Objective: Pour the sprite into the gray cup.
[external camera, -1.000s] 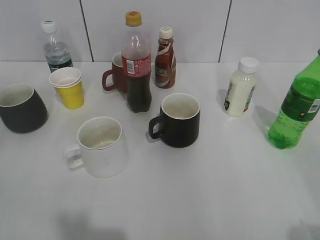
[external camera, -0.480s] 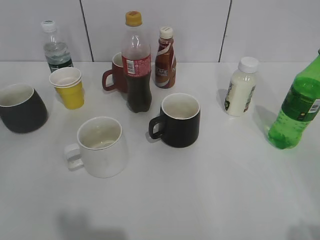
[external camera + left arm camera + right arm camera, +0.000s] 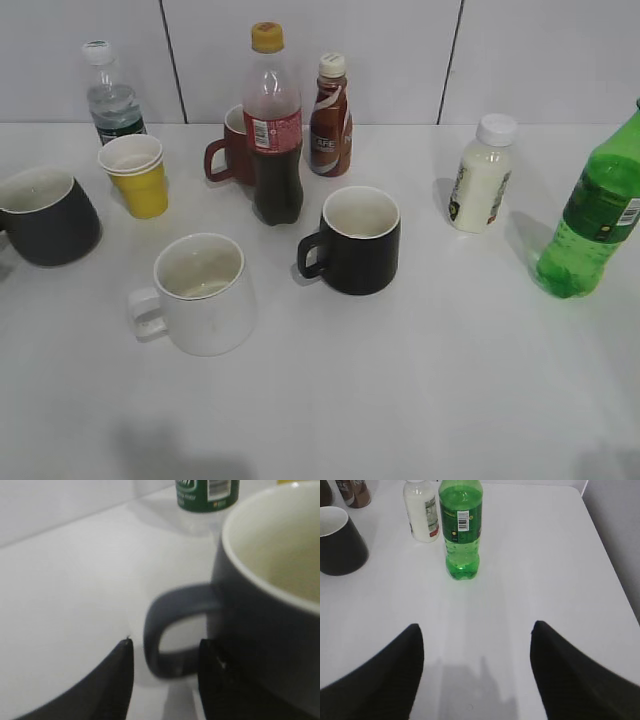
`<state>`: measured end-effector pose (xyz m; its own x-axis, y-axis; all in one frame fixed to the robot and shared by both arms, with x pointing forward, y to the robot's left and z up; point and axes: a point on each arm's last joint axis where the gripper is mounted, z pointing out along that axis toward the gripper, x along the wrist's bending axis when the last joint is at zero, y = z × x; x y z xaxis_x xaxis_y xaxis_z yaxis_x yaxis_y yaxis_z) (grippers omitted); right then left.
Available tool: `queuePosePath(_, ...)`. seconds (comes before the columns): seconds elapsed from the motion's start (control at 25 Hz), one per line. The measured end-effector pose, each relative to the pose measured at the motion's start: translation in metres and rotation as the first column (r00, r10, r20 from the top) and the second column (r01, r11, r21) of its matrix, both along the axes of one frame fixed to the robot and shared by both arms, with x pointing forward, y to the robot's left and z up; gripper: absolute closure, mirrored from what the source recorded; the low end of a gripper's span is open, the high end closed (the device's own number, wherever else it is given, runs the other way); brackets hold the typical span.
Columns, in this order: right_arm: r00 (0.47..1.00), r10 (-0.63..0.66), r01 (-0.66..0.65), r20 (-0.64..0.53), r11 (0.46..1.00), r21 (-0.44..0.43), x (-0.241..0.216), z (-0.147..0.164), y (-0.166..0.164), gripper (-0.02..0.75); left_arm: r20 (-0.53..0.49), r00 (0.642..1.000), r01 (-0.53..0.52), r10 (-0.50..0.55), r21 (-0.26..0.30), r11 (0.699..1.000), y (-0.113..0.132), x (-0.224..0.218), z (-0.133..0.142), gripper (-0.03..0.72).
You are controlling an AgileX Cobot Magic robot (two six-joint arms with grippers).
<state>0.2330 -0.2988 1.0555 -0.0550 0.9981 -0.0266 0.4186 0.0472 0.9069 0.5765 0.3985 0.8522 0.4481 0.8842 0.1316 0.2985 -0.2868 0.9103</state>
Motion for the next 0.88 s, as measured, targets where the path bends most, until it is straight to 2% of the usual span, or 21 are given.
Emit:
queuePosePath(0.2,1.0,0.0,0.0,0.0,1.0,0.0,0.0,0.0,0.0,0.237,0.035,0.999,-0.018,0.018,-0.007,1.0,-0.011,0.018,0.005,0.377)
queuePosePath(0.32,1.0,0.0,0.0,0.0,1.0,0.0,0.0,0.0,0.0,0.237,0.023,1.0,-0.01,0.01,-0.016,1.0,-0.019,0.022,-0.001,0.423)
queuePosePath(0.48,1.0,0.0,0.0,0.0,1.0,0.0,0.0,0.0,0.0,0.237,0.02,1.0,0.007,-0.007,-0.03,1.0,-0.03,0.025,-0.004,0.608)
queuePosePath(0.52,1.0,0.0,0.0,0.0,1.0,0.0,0.0,0.0,0.0,0.237,0.032,0.999,0.011,-0.01,-0.041,0.999,-0.031,0.026,-0.003,0.624)
queuePosePath(0.72,1.0,0.013,-0.013,-0.001,1.0,0.019,0.0,0.0,0.002,0.237,0.051,0.999,0.012,-0.011,-0.018,1.0,-0.031,0.027,0.007,0.626)
queuePosePath(0.8,0.999,0.046,-0.046,-0.001,0.997,0.068,0.0,0.0,0.006,0.237,0.054,0.999,-0.001,0.001,-0.006,1.0,-0.03,0.027,0.016,0.626)
queuePosePath(0.88,0.997,0.073,-0.072,0.002,0.99,0.119,-0.001,0.001,0.01,0.237,0.076,0.997,-0.019,0.021,-0.03,0.999,-0.029,0.028,0.033,0.626)
